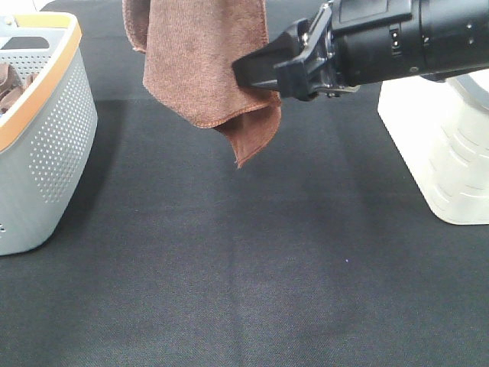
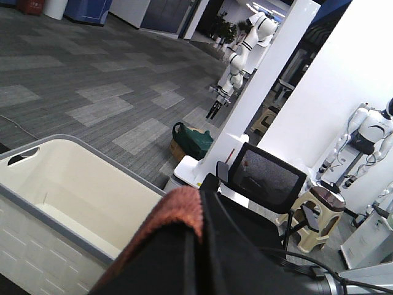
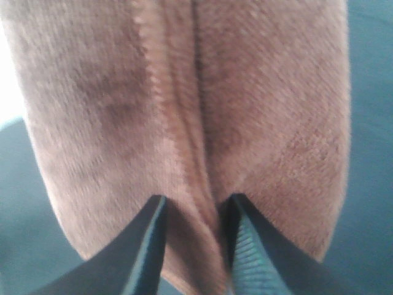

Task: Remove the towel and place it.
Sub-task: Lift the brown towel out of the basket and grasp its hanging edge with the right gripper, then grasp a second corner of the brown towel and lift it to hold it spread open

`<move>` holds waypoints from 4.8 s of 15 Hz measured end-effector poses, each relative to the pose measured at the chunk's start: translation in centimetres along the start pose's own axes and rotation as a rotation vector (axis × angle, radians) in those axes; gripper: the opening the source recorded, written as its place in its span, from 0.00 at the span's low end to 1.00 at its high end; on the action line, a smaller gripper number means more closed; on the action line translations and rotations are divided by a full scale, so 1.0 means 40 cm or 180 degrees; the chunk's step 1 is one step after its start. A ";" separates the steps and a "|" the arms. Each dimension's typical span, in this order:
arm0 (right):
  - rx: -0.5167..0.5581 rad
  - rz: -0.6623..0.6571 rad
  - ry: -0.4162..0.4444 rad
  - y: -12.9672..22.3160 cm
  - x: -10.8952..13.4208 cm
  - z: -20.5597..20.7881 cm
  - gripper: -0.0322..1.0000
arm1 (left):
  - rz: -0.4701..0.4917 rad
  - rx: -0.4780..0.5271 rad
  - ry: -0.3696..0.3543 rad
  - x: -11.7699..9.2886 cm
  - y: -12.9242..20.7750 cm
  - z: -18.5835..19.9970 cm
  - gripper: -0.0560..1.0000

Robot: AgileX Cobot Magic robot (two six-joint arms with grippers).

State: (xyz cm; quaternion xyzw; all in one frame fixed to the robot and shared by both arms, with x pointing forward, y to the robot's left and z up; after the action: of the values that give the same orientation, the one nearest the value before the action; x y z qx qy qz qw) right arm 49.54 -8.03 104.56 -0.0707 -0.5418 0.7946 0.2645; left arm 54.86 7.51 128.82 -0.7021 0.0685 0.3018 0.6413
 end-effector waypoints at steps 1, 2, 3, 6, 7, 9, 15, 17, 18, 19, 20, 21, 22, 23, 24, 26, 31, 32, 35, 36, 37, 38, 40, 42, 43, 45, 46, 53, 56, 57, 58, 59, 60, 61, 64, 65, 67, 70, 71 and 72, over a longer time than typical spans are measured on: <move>-0.0024 -0.0037 -0.0020 -0.003 0.002 0.000 0.34 | 0.0000 -0.0008 -0.0005 0.001 -0.001 0.000 0.05; -0.0029 -0.0045 -0.0021 -0.003 0.002 0.000 0.33 | 0.0000 -0.0011 -0.0007 0.001 -0.001 0.000 0.05; -0.0034 -0.0053 -0.0024 -0.004 0.003 0.000 0.29 | 0.0000 -0.0011 -0.0007 0.001 -0.001 0.000 0.05; -0.0031 -0.0056 -0.0094 -0.004 0.010 0.000 0.06 | -0.0003 -0.0035 -0.0022 0.002 -0.004 0.000 0.05; -0.0031 -0.0056 -0.0094 -0.004 0.010 0.000 0.06 | -0.0003 -0.0035 -0.0022 0.002 -0.004 0.000 0.05; -0.0030 -0.0126 -0.0098 -0.004 0.011 0.000 0.03 | -0.0003 -0.0075 -0.0048 0.005 -0.008 0.000 0.05; 0.0530 -0.0502 0.0035 0.057 0.003 0.007 0.03 | -0.0195 0.0270 -0.0654 0.073 0.027 0.009 0.05; 0.0805 -0.0522 0.0148 0.077 0.010 0.039 0.03 | -0.0301 0.0525 -0.1269 0.139 0.049 0.034 0.05; 0.0871 -0.0526 0.0198 0.078 0.015 0.057 0.03 | -0.0321 0.0592 -0.1419 0.154 0.054 0.042 0.05; 0.0871 -0.0526 0.0198 0.078 0.015 0.057 0.03 | -0.0321 0.0592 -0.1419 0.154 0.054 0.042 0.05; 0.0900 -0.0548 0.0271 0.076 0.017 0.073 0.03 | -0.0377 0.0710 -0.1615 0.174 0.063 0.054 0.05; 0.0913 -0.0564 0.0353 0.073 0.019 0.091 0.03 | -0.0402 0.0806 -0.1704 0.183 0.071 0.062 0.05; 0.0947 -0.0597 0.0445 0.073 0.018 0.105 0.03 | -0.0425 0.0895 -0.1757 0.188 0.078 0.067 0.05; 0.1017 -0.0614 0.0502 0.071 0.019 0.120 0.03 | -0.0428 0.0982 -0.1777 0.190 0.087 0.071 0.05; 0.1175 -0.0632 0.0583 0.060 0.018 0.139 0.03 | -0.0429 0.1086 -0.1799 0.192 0.097 0.076 0.05; 0.1335 -0.0594 0.0708 0.036 0.013 0.164 0.03 | -0.0464 0.1225 -0.1880 0.200 0.108 0.086 0.05; 0.1281 -0.0612 0.0741 -0.012 0.014 0.177 0.03 | -0.0311 0.1118 -0.1665 0.178 0.105 0.070 0.05; 0.1311 -0.0638 0.0731 -0.008 0.010 0.168 0.03 | -0.0245 0.1012 -0.1506 0.162 0.098 0.057 0.05; 0.1430 -0.0701 0.0719 0.011 -0.007 0.140 0.03 | -0.0141 0.0769 -0.1126 0.123 0.079 0.033 0.05; 0.1460 -0.0739 0.0717 0.019 -0.016 0.124 0.03 | -0.0079 0.0658 -0.0914 0.100 0.069 0.023 0.05; 0.1444 -0.0816 0.0704 0.024 -0.025 0.103 0.03 | -0.0029 0.0518 -0.0645 0.071 0.056 0.013 0.05; 0.1380 -0.0853 0.0692 0.020 -0.028 0.094 0.03 | 0.0004 0.0452 -0.0509 0.056 0.049 0.009 0.05; 0.1228 -0.0874 0.0558 0.004 -0.018 0.082 0.03 | 0.0078 0.0375 -0.0364 0.040 0.041 0.005 0.05; 0.1056 -0.0845 0.0327 -0.017 0.003 0.072 0.10 | 0.0081 0.0364 -0.0343 0.037 0.040 0.005 0.05; 0.1008 -0.0840 0.0266 -0.023 0.009 0.070 0.15 | 0.0083 0.0361 -0.0336 0.037 0.040 0.005 0.05; 0.0918 -0.0816 0.0186 -0.034 0.016 0.067 0.24 | 0.0087 0.0358 -0.0331 0.036 0.040 0.005 0.05; 0.0880 -0.0816 0.0161 -0.038 0.018 0.065 0.26 | 0.0101 0.0345 -0.0314 0.034 0.038 0.004 0.05; 0.0662 -0.0777 -0.0013 -0.064 0.033 0.059 0.33 | 0.0149 0.0229 -0.0105 0.011 0.025 0.001 0.05; 0.0609 -0.0716 0.0065 -0.066 0.019 0.051 0.34 | 0.0158 0.0219 -0.0095 0.010 0.024 0.001 0.05; 0.0636 -0.0704 0.0093 -0.060 0.011 0.044 0.38 | 0.0160 0.0218 -0.0093 0.010 0.024 0.001 0.05; 0.0681 -0.0697 0.0106 -0.052 0.004 0.036 0.46 | 0.0161 0.0217 -0.0091 0.010 0.024 0.001 0.05; 0.0681 -0.0697 0.0106 -0.052 0.004 0.036 0.46 | 0.0161 0.0217 -0.0091 0.010 0.024 0.001 0.05; 0.0725 -0.0673 0.0124 -0.045 -0.001 0.031 0.49 | 0.0158 0.0217 -0.0091 0.010 0.024 0.001 0.05; 0.0767 -0.0632 0.0160 -0.040 -0.005 0.032 0.50 | 0.0139 0.0217 -0.0090 0.010 0.024 0.001 0.05; 0.0925 -0.0529 0.0501 -0.026 -0.031 0.057 0.51 | 0.0114 0.0226 -0.0085 0.009 0.025 0.001 0.05; 0.0950 -0.0527 0.0602 -0.023 -0.040 0.062 0.54 | 0.0114 0.0228 -0.0083 0.009 0.025 0.001 0.05; 0.0962 -0.0558 0.0691 -0.020 -0.050 0.062 0.57 | 0.0118 0.0229 -0.0077 0.008 0.025 0.001 0.05; 0.0877 -0.0630 0.0562 -0.028 -0.040 0.051 0.58 | 0.0159 0.0198 -0.0025 0.002 0.022 0.001 0.05; 0.0841 -0.0632 0.0499 -0.031 -0.036 0.046 0.54 | 0.0165 0.0192 -0.0019 0.002 0.021 0.001 0.05; 0.0841 -0.0632 0.0499 -0.031 -0.036 0.046 0.54 | 0.0165 0.0192 -0.0019 0.002 0.021 0.001 0.05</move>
State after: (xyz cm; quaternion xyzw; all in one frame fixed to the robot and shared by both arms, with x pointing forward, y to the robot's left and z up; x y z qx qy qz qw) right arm 50.45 -9.91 106.17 -0.0432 -0.4148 0.8209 0.3901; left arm 54.49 7.41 128.06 -0.6796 0.0937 0.3182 0.6543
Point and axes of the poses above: a point on each arm's last joint axis where the gripper is mounted, z pointing back along that axis away from the gripper, x along the wrist's bending axis when the last joint is at zero, y = z × x, the point moved 5 cm from there along -z, pointing out along that axis toward the gripper, and after that the axes turned 1 degree about z, right-handed, at the moved point
